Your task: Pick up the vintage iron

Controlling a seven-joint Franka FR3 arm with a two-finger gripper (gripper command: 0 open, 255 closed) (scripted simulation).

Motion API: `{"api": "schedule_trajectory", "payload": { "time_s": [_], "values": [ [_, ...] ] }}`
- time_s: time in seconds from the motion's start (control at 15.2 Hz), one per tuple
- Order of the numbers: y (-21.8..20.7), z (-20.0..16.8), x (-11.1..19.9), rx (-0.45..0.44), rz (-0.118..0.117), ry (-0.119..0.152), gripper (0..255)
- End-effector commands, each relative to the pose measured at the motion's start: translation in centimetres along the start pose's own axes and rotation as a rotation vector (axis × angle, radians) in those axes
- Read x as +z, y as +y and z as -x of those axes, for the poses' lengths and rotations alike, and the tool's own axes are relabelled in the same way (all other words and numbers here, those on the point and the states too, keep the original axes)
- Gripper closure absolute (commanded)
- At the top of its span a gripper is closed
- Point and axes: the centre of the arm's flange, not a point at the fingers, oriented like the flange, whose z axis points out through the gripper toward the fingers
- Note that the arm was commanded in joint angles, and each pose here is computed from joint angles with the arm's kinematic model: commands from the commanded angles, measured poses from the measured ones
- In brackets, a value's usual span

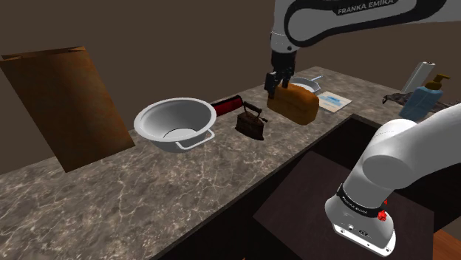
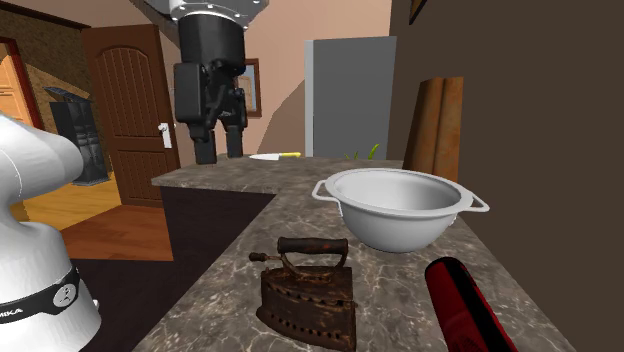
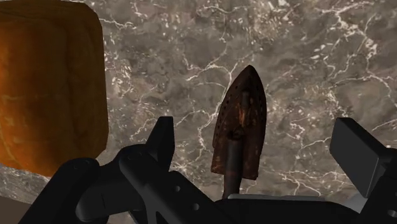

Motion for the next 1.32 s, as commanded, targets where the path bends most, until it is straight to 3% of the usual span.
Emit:
{"api": "schedule_trajectory", "payload": {
  "time_s": [0.0, 0.59, 1.19, 1.25],
  "values": [
    [0.3, -1.8, 2.1, 0.007, -0.002, 0.002, 0],
    [0.5, -9.5, 10.3, 0.037, -0.007, 0.0, 0],
    [-0.1, -9.3, 14.3, 0.037, -0.007, 0.0, 0],
    [-0.1, -9.3, 14.2, 0.037, -0.008, 0.0, 255]
  ]
}}
